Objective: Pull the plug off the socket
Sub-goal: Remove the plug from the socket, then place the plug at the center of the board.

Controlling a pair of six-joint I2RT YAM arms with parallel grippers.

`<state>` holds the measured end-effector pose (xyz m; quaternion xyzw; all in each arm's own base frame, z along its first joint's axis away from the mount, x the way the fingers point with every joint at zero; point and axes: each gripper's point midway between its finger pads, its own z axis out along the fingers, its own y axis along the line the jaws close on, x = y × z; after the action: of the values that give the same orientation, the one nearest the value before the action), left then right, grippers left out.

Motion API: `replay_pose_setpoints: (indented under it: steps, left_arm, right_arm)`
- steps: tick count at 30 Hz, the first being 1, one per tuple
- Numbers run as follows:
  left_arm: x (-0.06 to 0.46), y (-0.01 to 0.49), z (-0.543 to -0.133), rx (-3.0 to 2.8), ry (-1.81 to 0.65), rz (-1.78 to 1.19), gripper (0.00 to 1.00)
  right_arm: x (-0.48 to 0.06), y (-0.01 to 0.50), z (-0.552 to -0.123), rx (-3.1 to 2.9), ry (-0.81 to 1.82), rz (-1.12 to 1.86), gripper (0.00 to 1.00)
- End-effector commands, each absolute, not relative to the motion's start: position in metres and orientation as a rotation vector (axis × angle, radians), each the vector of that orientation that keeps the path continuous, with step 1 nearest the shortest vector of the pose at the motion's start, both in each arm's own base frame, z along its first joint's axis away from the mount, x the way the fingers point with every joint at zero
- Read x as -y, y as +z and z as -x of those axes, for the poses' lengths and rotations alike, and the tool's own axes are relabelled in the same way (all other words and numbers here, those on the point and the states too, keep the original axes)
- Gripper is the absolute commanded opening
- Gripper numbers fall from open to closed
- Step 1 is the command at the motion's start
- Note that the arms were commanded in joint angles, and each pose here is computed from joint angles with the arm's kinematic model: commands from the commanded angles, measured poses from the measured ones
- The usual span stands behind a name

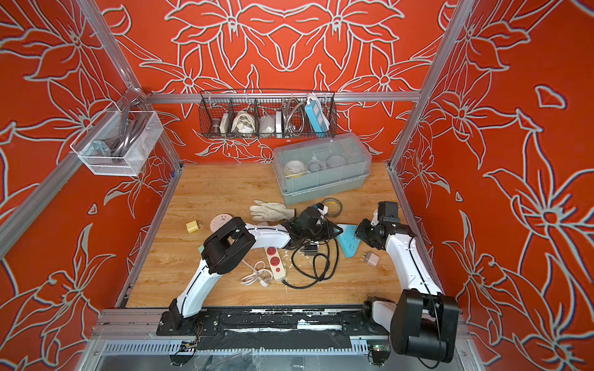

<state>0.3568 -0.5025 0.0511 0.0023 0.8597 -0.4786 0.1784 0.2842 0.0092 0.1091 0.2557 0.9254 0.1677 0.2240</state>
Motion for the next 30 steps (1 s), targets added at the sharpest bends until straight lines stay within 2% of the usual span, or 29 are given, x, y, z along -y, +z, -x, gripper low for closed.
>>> replay_pose_setpoints:
  steps: [1,6,12,20,24,30]
  left_arm:
    - [0.394,-0.117,-0.311,-2.911,-0.644,0.096,0.04]
    - [0.397,-0.113,-0.311,-2.908,-0.670,0.090,0.04]
    - [0.399,-0.107,-0.311,-2.901,-0.695,0.087,0.04]
    - [0.407,-0.103,-0.308,-2.895,-0.779,0.094,0.04]
    - [0.411,-0.100,-0.308,-2.894,-0.809,0.092,0.05]
    - [0.418,-0.097,-0.310,-2.888,-0.844,0.076,0.05]
  right_arm:
    - [-0.014,0.110,-0.296,-2.476,0.562,-0.743,0.00]
    - [-0.011,0.119,-0.295,-2.475,0.531,-0.725,0.00]
    - [-0.002,0.153,-0.305,-2.349,0.511,-0.723,0.00]
    - [0.036,0.189,-0.329,-2.101,0.372,-0.780,0.00]
    - [0.061,0.183,-0.342,-2.084,0.302,-0.846,0.00]
    - [0.078,0.147,-0.366,-2.145,0.361,-0.912,0.02]
